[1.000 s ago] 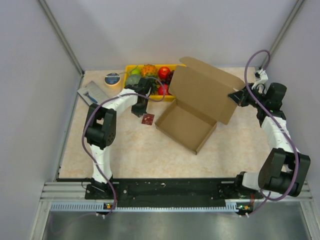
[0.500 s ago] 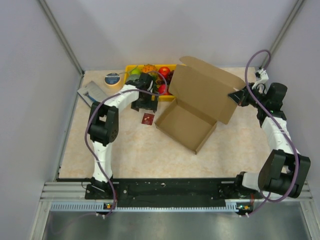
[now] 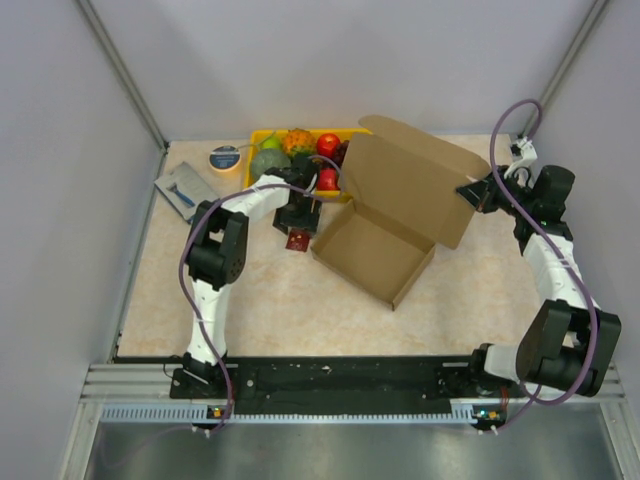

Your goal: Fold the paper box

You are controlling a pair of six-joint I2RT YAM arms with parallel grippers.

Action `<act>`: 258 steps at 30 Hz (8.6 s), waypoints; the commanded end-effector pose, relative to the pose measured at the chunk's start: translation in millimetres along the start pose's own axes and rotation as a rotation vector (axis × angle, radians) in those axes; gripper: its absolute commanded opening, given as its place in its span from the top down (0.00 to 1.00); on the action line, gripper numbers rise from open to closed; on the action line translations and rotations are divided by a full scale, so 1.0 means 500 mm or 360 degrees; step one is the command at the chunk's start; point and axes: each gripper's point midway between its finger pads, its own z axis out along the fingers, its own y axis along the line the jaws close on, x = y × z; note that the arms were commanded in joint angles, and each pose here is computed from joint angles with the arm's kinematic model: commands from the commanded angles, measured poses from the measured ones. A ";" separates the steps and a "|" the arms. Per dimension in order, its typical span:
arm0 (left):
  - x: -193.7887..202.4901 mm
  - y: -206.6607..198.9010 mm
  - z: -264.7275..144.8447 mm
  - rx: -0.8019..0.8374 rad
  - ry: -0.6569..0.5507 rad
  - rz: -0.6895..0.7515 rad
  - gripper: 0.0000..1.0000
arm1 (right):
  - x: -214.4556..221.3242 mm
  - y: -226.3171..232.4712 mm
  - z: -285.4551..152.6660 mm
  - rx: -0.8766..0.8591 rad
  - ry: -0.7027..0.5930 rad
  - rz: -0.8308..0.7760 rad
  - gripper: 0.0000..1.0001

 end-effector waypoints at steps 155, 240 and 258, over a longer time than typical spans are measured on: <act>0.076 -0.006 -0.342 0.0366 -0.1800 -0.0762 1.00 | 0.137 0.349 0.118 0.0559 -0.0474 -0.0033 1.00; 0.170 -0.011 -0.342 0.0698 -0.0550 -0.0118 0.46 | 0.419 0.566 0.132 -0.0468 0.1249 0.0843 0.62; 0.296 0.026 -0.206 0.0572 -0.0553 -0.0503 0.55 | 0.442 0.480 0.048 -0.0375 0.1098 0.0469 0.57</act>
